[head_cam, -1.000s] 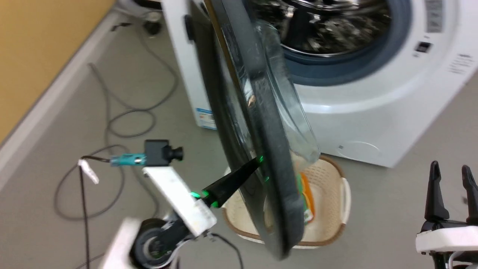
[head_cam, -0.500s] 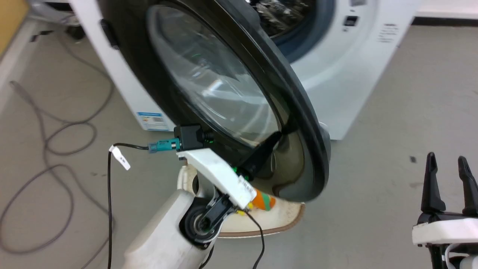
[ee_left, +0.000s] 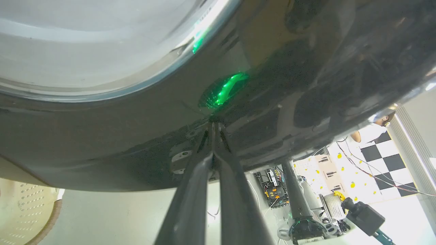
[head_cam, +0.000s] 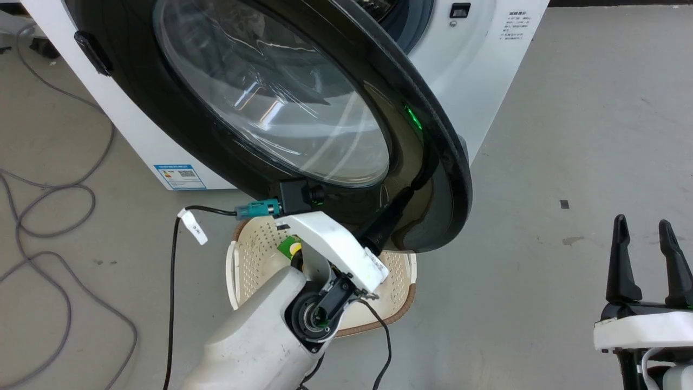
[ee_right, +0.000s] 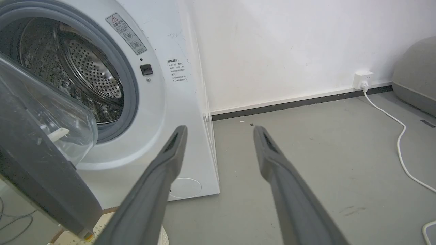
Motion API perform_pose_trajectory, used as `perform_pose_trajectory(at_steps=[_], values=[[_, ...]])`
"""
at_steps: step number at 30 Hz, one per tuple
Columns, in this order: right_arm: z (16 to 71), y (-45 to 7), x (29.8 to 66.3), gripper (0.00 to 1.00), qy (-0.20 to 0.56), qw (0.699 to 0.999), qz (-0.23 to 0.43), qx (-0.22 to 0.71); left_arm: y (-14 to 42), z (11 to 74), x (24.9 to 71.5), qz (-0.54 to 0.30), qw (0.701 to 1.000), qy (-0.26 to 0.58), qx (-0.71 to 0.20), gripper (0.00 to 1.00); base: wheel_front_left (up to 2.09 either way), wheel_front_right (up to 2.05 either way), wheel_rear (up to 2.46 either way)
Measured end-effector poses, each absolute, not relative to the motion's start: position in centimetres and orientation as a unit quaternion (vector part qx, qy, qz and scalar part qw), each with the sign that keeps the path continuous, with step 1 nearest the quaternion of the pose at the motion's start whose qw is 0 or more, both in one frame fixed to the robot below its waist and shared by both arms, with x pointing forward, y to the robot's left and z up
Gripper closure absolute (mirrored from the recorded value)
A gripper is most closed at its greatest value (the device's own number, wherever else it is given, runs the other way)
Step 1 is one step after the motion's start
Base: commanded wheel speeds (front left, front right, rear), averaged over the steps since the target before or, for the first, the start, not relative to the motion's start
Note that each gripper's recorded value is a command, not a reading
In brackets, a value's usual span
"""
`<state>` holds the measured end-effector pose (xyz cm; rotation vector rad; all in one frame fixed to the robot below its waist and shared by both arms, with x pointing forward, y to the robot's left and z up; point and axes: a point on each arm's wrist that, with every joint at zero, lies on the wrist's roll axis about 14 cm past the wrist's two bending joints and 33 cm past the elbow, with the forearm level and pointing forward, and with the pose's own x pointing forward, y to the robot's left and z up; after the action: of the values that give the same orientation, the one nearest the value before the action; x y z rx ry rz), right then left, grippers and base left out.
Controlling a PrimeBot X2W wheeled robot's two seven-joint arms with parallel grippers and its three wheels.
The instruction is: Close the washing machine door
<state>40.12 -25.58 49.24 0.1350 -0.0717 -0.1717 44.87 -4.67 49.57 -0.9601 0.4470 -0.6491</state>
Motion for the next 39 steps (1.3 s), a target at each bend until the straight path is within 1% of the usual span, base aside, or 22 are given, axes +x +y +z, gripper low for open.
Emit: perform_pose_trajectory(at_steps=[4, 9, 13, 15, 17, 20, 22, 25, 29, 30, 31, 34, 37, 39], values=[[49.6, -25.3, 40.2, 0.0, -0.041, 0.993, -0.082, 0.069, -4.3, 49.6, 44.4, -0.303, 0.817, 0.208, -0.445, 1.0, 0.0, 0.0, 0.0], [50.4, -24.8, 40.1, 0.0, -0.051, 0.993, -0.074, 0.073, -2.2, 50.0, 44.4, -0.288, 0.841, 0.181, -0.421, 1.0, 0.0, 0.0, 0.0], [50.9, -24.5, 39.6, 0.0, -0.057, 0.993, -0.07, 0.075, 0.8, 50.2, 44.6, -0.267, 0.882, 0.133, -0.365, 1.0, 0.0, 0.0, 0.0], [51.0, -24.4, 39.3, 0.0, -0.058, 0.993, -0.068, 0.075, 3.0, 49.5, 44.8, -0.253, 0.913, 0.116, -0.298, 1.0, 0.0, 0.0, 0.0], [51.1, -24.3, 39.1, 0.0, -0.059, 0.993, -0.066, 0.075, 5.6, 49.3, 45.4, -0.221, 0.944, 0.1, -0.224, 1.0, 0.0, 0.0, 0.0], [51.5, -24.0, 39.2, 0.0, -0.065, 0.993, -0.061, 0.073, 9.4, 52.7, 47.0, -0.164, 0.973, 0.029, -0.158, 1.0, 0.0, 0.0, 0.0], [51.9, -23.8, 39.3, 0.0, -0.07, 0.993, -0.059, 0.073, 11.2, 54.6, 46.9, -0.137, 0.983, -0.011, -0.121, 1.0, 0.0, 0.0, 0.0], [52.1, -23.7, 39.2, 0.0, -0.073, 0.993, -0.057, 0.071, 14.0, 55.7, 45.8, -0.091, 0.992, -0.049, -0.071, 1.0, 0.0, 0.0, 0.0], [52.5, -23.6, 39.1, 0.0, -0.078, 0.993, -0.055, 0.07, 17.9, 57.5, 44.1, -0.026, 0.994, -0.094, -0.047, 1.0, 0.0, 0.0, 0.0], [52.6, -23.6, 39.1, 0.0, -0.08, 0.993, -0.054, 0.07, 18.5, 57.9, 43.6, -0.015, 0.994, -0.105, -0.033, 0.62, 0.0, 0.0, 0.0], [52.7, -23.4, 39.1, 0.0, -0.082, 0.993, -0.051, 0.07, 19.3, 58.3, 43.0, -0.002, 0.993, -0.115, -0.014, 0.0, 0.0, 0.0, 0.0], [53.2, -23.0, 39.2, 0.0, -0.088, 0.993, -0.044, 0.07, 20.9, 59.0, 41.3, 0.034, 0.99, -0.136, 0.0, 0.0, 0.0, 0.0, 0.0], [53.6, -22.5, 39.3, 0.0, -0.092, 0.993, -0.037, 0.069, 22.2, 58.5, 39.4, 0.062, 0.988, -0.137, 0.031, 0.0, 0.0, 0.0, 0.0], [53.7, -22.1, 39.4, 0.0, -0.094, 0.993, -0.031, 0.066, 22.9, 57.9, 38.3, 0.082, 0.987, -0.131, 0.03, 0.0, 0.0, 0.0, 0.0]])
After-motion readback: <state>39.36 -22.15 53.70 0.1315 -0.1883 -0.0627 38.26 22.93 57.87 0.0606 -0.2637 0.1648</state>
